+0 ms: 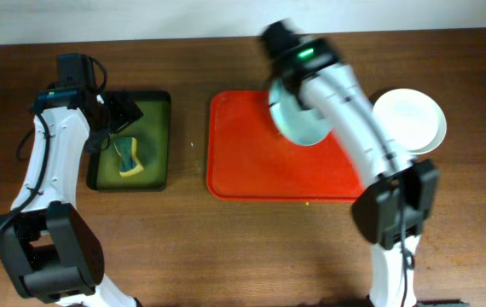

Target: Clean dirty plates on tray and stack at the side

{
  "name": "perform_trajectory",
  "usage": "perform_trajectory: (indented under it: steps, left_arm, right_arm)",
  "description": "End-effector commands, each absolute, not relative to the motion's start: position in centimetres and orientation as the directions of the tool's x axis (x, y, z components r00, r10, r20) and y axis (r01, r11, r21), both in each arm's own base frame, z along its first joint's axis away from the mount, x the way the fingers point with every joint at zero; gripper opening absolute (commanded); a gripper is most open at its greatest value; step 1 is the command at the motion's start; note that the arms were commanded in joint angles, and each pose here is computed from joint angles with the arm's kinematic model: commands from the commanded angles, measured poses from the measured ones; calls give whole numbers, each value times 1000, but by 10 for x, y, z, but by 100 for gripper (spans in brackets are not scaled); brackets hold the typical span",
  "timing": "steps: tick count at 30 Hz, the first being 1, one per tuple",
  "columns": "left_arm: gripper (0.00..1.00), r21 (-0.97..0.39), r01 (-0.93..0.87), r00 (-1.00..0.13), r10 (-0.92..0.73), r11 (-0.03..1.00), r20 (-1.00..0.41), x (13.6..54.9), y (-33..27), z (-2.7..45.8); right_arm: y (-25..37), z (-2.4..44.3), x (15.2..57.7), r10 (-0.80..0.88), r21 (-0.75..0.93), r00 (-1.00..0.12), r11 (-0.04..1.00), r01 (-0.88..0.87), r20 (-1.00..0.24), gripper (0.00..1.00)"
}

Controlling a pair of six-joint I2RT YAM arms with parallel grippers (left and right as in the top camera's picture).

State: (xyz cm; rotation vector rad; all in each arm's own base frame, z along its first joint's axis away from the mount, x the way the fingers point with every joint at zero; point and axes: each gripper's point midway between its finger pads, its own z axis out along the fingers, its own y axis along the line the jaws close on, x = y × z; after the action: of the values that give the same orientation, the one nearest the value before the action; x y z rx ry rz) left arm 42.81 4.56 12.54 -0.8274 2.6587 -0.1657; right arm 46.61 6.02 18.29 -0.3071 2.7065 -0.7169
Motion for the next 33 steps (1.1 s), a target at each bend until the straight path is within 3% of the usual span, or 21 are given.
perform_trajectory:
  steps: [1, 3, 5, 9, 14, 15, 16, 18, 19, 24, 28, 33]
  left_arm:
    - [99, -220, -514, -772, -559, 829, -303, 429, 47, 130]
    - [99, -220, -514, -772, -559, 829, -303, 429, 47, 130]
    - [99, -220, -514, -772, -559, 829, -303, 429, 47, 130]
    - [99, -220, -514, -772, -559, 829, -303, 429, 47, 130]
    - [99, -220, -514, -772, -559, 829, -303, 429, 47, 130]
    - [100, -220, -514, -772, -559, 829, -303, 429, 47, 130]
    - [99, -220, -514, -772, -559, 829, -303, 429, 47, 130]
    - [99, -220, -514, -772, -559, 829, -303, 429, 47, 130]
    - [99, -220, -514, -772, -559, 829, -303, 429, 47, 130]
    - [99, -220, -514, -772, -559, 829, -303, 429, 47, 130]
    - [99, -220, -514, -772, -559, 829, -303, 429, 47, 130]
    - [100, -220, -514, -772, -559, 829, -303, 429, 47, 130]
  right_arm:
    - [15, 163, 465, 14, -56, -968, 998, 28, -251, 4]
    - [-37, 164, 465, 211, 192, -949, 967, 168, -234, 4]
    - [-91, 168, 457, 355, 294, -908, 913, 284, -224, 4]
    - [-197, 147, 427, 561, 310, -798, 816, 489, -220, 4]
    - [-215, 94, 433, 617, 319, -747, 780, 538, -246, 4]
    - [-216, 85, 435, 648, 331, -721, 755, 566, -246, 10]
    - [-217, 81, 437, 662, 337, -708, 743, 578, -247, 31]
    - [-214, 79, 440, 655, 338, -711, 750, 569, -257, 85]
    - [-213, 82, 439, 654, 338, -712, 750, 568, -255, 99]
    - [-199, 147, 417, 656, 344, -693, 751, 563, -297, 99]
    - [-174, 226, 358, 677, 284, -654, 736, 615, -339, 98]
    - [-92, 274, 299, 546, 247, -705, 836, 490, -452, 99]
